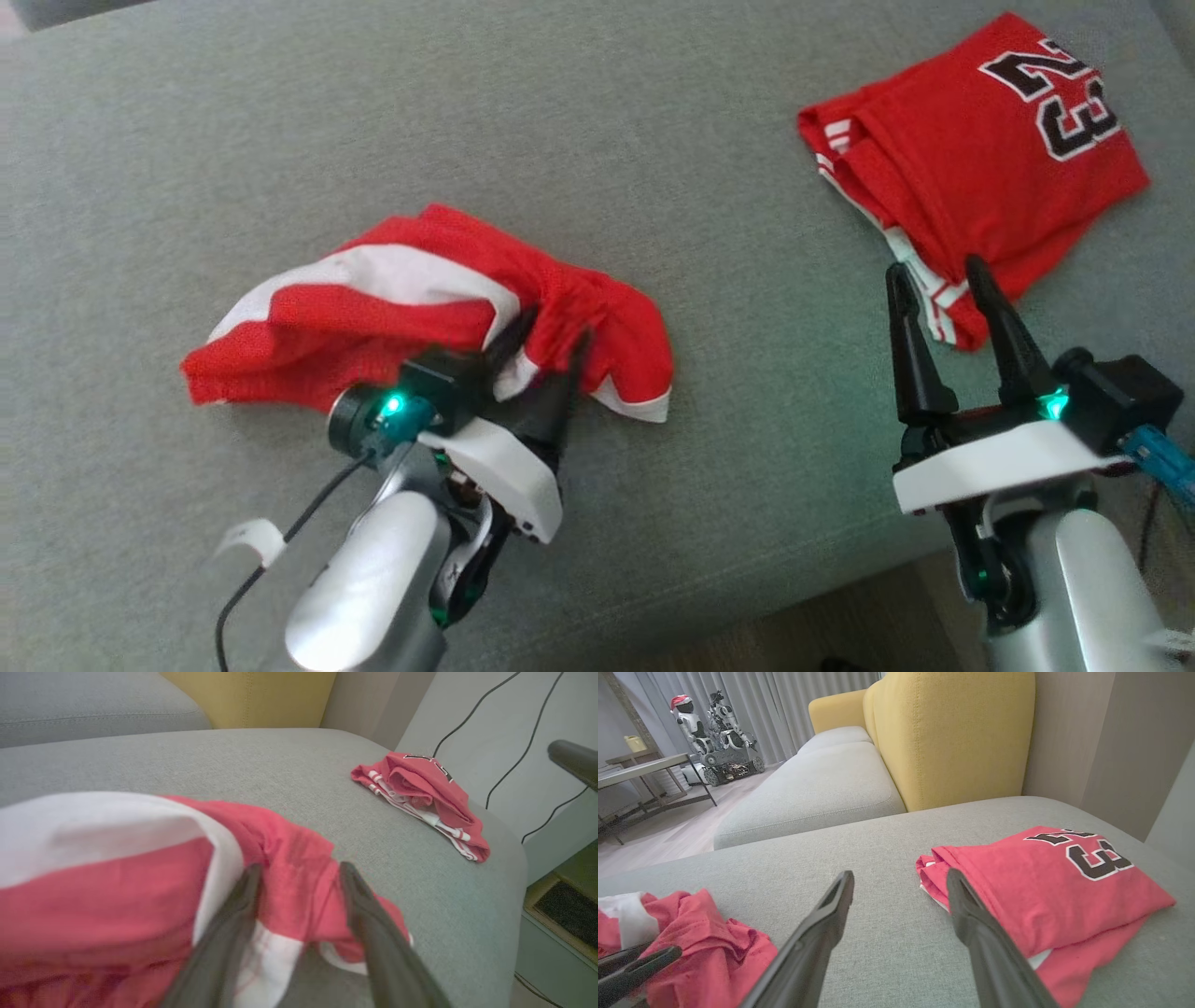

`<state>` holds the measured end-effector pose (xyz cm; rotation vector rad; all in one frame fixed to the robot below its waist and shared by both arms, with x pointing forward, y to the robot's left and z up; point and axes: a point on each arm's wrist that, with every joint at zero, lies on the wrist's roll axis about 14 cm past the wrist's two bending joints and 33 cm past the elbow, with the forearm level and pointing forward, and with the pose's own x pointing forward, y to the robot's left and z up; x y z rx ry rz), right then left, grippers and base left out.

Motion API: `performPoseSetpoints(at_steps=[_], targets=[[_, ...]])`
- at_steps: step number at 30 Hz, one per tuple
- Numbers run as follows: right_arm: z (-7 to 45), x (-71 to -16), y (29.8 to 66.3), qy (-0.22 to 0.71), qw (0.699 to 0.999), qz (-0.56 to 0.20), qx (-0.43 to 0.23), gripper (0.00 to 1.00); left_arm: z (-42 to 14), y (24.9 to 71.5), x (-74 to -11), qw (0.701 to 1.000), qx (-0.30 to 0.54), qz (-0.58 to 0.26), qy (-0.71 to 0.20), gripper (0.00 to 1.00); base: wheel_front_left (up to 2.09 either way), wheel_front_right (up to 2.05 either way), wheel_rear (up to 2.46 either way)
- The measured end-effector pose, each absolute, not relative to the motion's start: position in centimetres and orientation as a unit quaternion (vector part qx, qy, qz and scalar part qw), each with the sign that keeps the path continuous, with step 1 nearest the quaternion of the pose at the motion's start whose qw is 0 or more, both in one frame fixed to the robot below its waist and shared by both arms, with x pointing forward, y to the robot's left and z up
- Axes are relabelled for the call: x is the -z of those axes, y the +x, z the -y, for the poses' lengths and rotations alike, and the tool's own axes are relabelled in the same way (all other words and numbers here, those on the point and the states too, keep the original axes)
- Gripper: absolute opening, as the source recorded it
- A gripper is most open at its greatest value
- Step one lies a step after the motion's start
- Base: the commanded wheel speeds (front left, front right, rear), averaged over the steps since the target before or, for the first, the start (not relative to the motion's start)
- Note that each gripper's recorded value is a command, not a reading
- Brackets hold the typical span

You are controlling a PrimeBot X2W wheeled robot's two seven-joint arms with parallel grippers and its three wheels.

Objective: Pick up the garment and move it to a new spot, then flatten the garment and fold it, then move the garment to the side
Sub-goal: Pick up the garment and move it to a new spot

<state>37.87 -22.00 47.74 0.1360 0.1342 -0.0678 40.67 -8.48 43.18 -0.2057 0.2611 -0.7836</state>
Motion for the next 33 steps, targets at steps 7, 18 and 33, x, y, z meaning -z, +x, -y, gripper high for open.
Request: performPoseSetpoints(at_steps=[7, 18, 33], targets=[[20.8, -48.4, 38.6, 0.071, 0.996, -0.055, 0.013, 1.00, 7.1, 40.7, -45.6, 0.924, 0.362, -0.077, -0.101, 1.00, 0.00, 0.00, 0.00], [17.5, -50.6, 39.5, 0.065, 0.997, -0.031, -0.039, 1.00, -2.5, 42.8, -51.0, 0.975, 0.209, 0.017, -0.074, 1.00, 0.00, 0.00, 0.00], [14.4, -52.0, 38.1, 0.052, 0.995, -0.025, -0.086, 1.00, -16.9, 38.4, -51.4, 0.999, 0.043, 0.023, -0.025, 1.00, 0.00, 0.00, 0.00]])
